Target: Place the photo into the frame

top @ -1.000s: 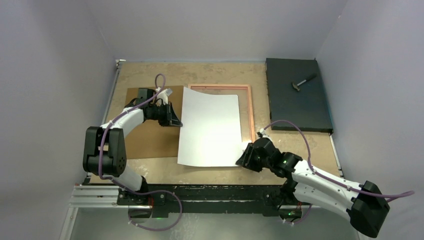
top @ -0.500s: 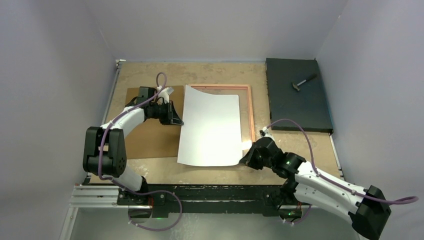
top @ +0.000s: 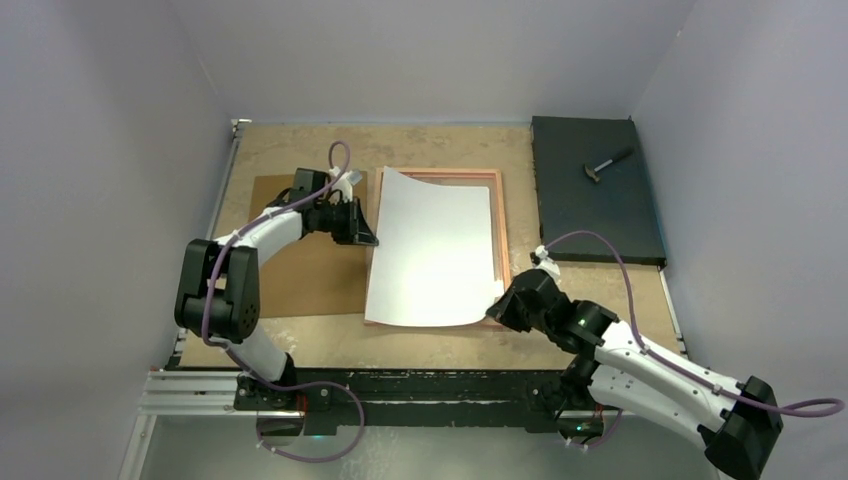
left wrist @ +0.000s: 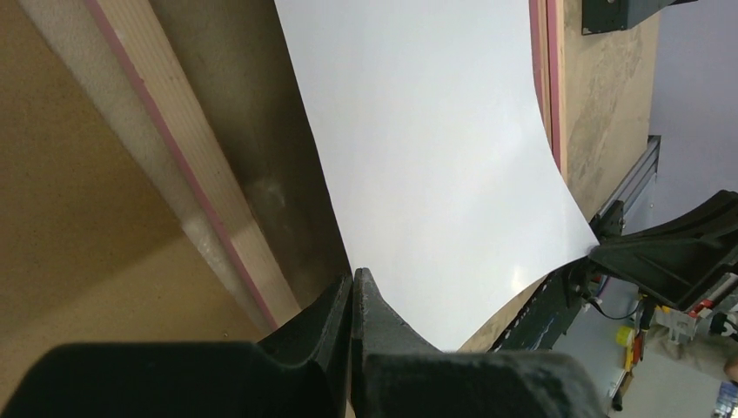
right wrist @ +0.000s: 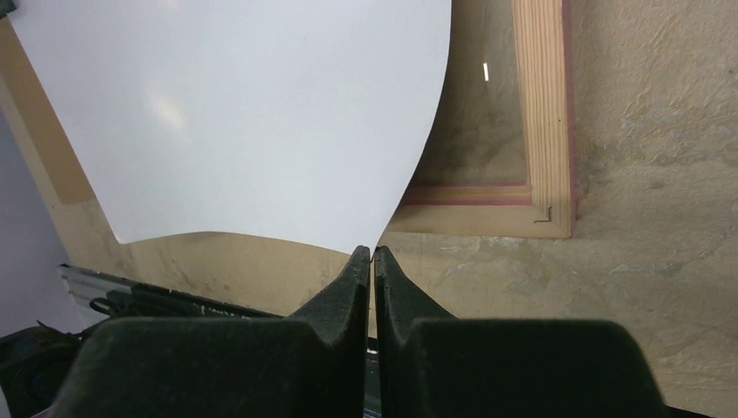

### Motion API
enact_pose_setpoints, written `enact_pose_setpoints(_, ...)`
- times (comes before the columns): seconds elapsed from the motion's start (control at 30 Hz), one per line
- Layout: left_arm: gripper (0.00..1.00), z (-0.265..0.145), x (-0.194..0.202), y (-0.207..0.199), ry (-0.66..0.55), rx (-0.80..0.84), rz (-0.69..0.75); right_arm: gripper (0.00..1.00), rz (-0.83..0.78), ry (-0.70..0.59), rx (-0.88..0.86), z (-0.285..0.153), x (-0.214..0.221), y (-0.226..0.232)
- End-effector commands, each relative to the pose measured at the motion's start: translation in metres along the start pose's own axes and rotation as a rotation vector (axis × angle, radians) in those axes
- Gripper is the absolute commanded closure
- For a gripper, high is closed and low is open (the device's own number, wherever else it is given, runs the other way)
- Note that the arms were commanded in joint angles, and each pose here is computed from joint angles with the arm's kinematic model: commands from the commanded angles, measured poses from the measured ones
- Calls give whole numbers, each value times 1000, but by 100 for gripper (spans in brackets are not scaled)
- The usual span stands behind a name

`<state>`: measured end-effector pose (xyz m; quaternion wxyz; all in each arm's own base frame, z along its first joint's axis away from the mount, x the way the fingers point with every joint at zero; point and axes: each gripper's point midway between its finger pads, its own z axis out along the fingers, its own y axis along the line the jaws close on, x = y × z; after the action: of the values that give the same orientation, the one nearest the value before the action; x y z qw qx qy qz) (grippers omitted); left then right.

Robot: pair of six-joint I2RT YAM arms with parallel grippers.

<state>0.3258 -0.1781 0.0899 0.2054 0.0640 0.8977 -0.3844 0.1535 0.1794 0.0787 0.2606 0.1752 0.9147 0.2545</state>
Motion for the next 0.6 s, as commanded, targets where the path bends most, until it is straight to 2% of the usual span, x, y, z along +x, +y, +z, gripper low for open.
enact_pose_setpoints(0.0,100,5,-24,-9,-53,-5,54,94,13,-88,32,-9,-22,3)
enact_pose_setpoints(0.3,97,13,-30,-5,-48,-53,94,94,22,-109,81,-7,-25,-5)
enact_pose_setpoints(0.5,85,17,-31,-3,-39,-64,134,92,20,-121,94,-8,-28,-7)
enact_pose_setpoints(0.57,84,19,-32,0,-39,-76,146,92,21,-121,103,-8,-29,-8)
